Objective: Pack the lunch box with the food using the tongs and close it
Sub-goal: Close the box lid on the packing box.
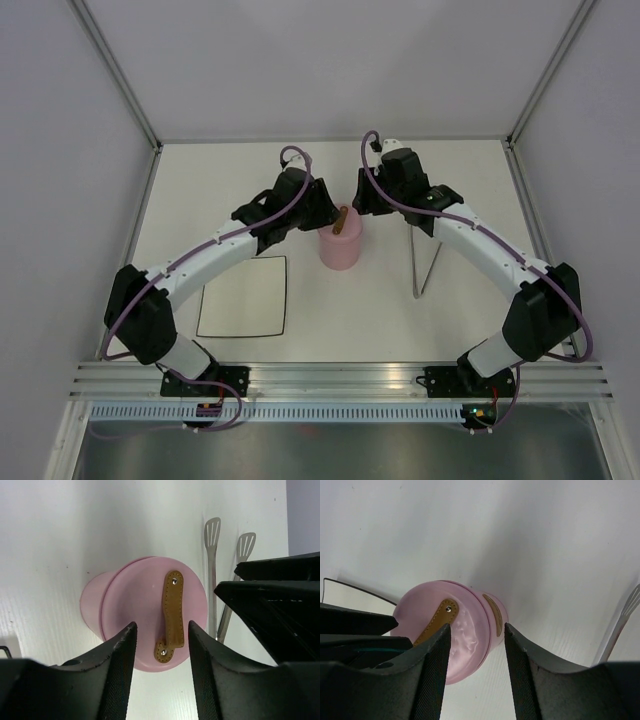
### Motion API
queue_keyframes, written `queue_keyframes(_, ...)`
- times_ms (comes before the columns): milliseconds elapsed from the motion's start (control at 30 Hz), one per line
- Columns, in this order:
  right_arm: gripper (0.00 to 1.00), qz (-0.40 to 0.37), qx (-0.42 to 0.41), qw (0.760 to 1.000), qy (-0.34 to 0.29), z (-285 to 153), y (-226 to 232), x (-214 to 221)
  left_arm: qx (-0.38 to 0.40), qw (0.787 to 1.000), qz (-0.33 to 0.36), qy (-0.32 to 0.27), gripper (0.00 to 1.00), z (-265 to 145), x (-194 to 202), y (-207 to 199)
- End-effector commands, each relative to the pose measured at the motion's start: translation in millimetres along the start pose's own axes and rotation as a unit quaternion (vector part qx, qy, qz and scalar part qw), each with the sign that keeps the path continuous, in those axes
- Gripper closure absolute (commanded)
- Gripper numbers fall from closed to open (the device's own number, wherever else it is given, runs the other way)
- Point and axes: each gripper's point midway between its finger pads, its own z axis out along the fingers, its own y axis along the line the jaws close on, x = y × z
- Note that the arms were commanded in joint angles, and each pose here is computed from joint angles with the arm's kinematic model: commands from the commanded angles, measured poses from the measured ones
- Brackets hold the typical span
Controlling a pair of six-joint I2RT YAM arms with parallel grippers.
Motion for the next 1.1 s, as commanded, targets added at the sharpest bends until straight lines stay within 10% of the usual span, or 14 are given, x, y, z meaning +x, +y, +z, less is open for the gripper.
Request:
queue_keyframes(0, 0.46, 0.01, -0.024, 0.999, -0.025, -14.9, 15.9, -22.7, -0.003, 0.999, 0.021, -0.027, 0.48, -22.7, -28.5, 0.8)
queue_keyframes(400, 0.47, 0.024, -0.062, 0.997, -0.028, -28.2, 33.5, -34.2, -0.032, 0.992, 0.097, -0.071, 0.96, -32.4, -77.8, 3.9)
queue_keyframes(800, 0.54, 0.033, -0.034, 0.996, 0.079, 22.0, 5.2, 57.6, -0.046, 0.99, 0.056, 0.12, 0.98, 40.1, 39.9, 44.1)
queue_keyframes(1067, 0.55, 0.026, -0.024, 0.998, 0.048, 16.4, 3.5, 39.7, -0.071, 0.99, 0.077, 0.09, 0.98, 27.6, 32.1, 58.6)
